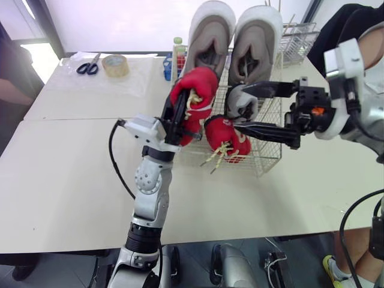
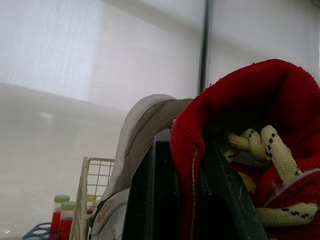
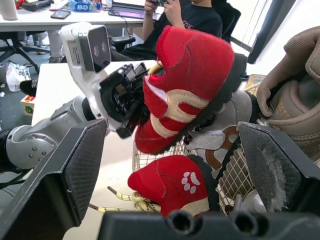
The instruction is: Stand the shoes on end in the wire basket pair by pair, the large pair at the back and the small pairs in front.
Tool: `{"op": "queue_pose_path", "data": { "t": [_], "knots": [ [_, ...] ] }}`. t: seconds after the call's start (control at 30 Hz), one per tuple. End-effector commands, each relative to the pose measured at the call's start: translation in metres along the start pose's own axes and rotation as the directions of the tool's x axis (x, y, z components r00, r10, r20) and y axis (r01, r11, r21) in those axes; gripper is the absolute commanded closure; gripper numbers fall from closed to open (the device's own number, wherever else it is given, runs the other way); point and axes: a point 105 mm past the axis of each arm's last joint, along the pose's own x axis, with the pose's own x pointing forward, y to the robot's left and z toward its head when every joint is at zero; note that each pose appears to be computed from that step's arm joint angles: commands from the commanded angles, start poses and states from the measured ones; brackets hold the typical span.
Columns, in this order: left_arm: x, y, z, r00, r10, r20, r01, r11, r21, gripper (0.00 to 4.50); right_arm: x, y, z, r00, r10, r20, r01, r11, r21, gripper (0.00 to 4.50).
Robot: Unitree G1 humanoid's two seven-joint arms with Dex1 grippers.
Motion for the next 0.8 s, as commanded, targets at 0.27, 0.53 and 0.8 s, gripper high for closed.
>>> {"op": "queue_pose_path", "data": {
  "t": [0.27, 0.53, 0.8],
  "knots": [
    [0.002, -0.016, 0.000, 1.000, -0.018, 0.008, 0.018, 0.999, -0.036, 4.45, 0.000, 0.005, 0.009, 1.000, 0.005, 0.018, -0.005, 1.000, -0.027, 0.00],
    [0.002, -0.017, 0.003, 0.999, 0.043, -0.001, -0.043, 0.996, -0.073, 4.45, 0.000, 0.006, 0.009, 1.000, 0.011, 0.012, -0.010, 1.000, -0.024, 0.00],
    [0.007, -0.015, 0.010, 0.997, 0.072, 0.003, -0.071, 0.994, -0.087, 4.45, 0.001, 0.004, 0.008, 1.000, 0.027, 0.013, -0.026, 0.999, -0.024, 0.00]
  ]
}}
